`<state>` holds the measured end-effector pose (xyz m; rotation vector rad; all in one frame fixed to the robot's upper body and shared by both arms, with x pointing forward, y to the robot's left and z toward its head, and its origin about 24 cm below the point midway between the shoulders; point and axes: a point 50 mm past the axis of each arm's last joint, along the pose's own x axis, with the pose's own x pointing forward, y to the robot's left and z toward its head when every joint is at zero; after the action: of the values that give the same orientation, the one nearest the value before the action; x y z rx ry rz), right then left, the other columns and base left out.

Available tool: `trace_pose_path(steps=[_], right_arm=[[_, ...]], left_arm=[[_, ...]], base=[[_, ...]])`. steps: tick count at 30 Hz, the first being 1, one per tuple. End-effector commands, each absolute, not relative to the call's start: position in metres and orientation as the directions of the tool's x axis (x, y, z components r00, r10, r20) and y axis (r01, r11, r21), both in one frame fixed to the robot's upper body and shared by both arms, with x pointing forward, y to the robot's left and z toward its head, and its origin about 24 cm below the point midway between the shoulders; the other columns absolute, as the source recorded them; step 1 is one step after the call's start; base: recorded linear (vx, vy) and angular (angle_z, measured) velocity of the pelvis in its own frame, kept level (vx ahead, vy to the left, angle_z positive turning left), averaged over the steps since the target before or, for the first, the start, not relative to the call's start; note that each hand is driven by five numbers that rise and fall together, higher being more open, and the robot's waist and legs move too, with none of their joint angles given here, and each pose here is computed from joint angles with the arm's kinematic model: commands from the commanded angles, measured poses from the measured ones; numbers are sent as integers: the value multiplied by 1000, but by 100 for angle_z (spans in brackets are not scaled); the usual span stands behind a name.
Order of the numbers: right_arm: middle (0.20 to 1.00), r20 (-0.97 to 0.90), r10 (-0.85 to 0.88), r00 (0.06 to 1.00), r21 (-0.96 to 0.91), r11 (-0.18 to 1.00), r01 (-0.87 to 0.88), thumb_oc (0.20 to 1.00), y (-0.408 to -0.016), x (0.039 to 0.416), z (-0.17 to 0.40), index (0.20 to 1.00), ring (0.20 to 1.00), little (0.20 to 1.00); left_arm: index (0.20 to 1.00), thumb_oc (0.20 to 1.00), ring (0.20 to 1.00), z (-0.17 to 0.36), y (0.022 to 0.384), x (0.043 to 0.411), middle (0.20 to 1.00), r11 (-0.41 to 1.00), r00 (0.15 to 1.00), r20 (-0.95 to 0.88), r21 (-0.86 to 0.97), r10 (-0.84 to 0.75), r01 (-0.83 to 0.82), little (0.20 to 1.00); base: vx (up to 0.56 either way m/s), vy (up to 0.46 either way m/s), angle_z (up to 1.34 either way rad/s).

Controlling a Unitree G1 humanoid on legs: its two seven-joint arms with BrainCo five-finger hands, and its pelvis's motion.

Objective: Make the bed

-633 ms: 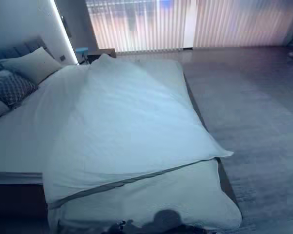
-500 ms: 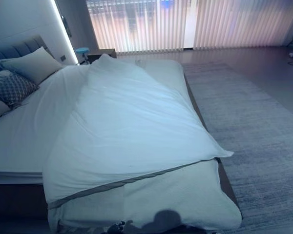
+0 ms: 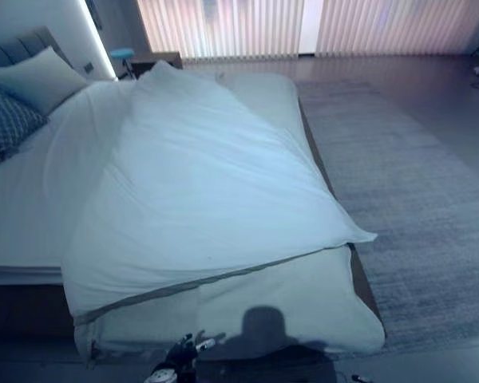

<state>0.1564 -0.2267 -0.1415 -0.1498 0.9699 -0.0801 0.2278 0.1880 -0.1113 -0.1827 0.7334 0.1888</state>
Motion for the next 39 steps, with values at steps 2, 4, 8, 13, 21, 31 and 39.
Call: trace_pose_path(steps=[2, 4, 8, 13, 21, 31, 39], right_arm=[[1000, -740, -163, 652, -143, 986, 84, 1000, -225, 179, -129, 1000, 1000, 1000], [1000, -694, -143, 706, -134, 989, 68, 1000, -220, 196, -120, 1000, 1000, 1000], [1000, -637, -133, 759, -127, 990, 67, 1000, -217, 212, -108, 1000, 1000, 1000], [1000, -586, -117, 802, -107, 992, 67, 1000, -212, 225, -98, 1000, 1000, 1000], [1000, -464, -35, 885, -12, 999, 33, 1000, -189, 248, -74, 1000, 1000, 1000], [1000, -435, 13, 900, 3, 1000, -13, 1000, -178, 252, -69, 1000, 1000, 1000], [1000, -462, 15, 887, 73, 997, 21, 1000, -173, 240, -78, 1000, 1000, 1000]], left_arm=[[1000, 1000, 1000, -77, 184, 272, 1000, 883, 817, -545, -269, 191, -386, 1000], [1000, 1000, 1000, -50, 185, 300, 1000, 822, 856, -459, -374, 238, -429, 1000], [1000, 1000, 1000, -21, 187, 324, 1000, 738, 876, -385, -493, 290, -461, 1000], [1000, 1000, 1000, 4, 187, 341, 1000, 655, 888, -324, -599, 327, -460, 1000], [1000, 1000, 1000, 66, 205, 377, 1000, 505, 879, -219, -749, 424, -430, 1000], [1000, 1000, 1000, 117, 225, 393, 1000, 440, 853, -131, -811, 506, -386, 1000], [1000, 1000, 1000, 175, 231, 403, 1000, 382, 821, -6, -883, 571, -272, 1000]], base=[[-144, 51, -4], [-138, 40, -7], [-64, 46, 2], [-30, 27, -12], [3, 17, -11], [11, 0, -3], [6, -9, -1]])
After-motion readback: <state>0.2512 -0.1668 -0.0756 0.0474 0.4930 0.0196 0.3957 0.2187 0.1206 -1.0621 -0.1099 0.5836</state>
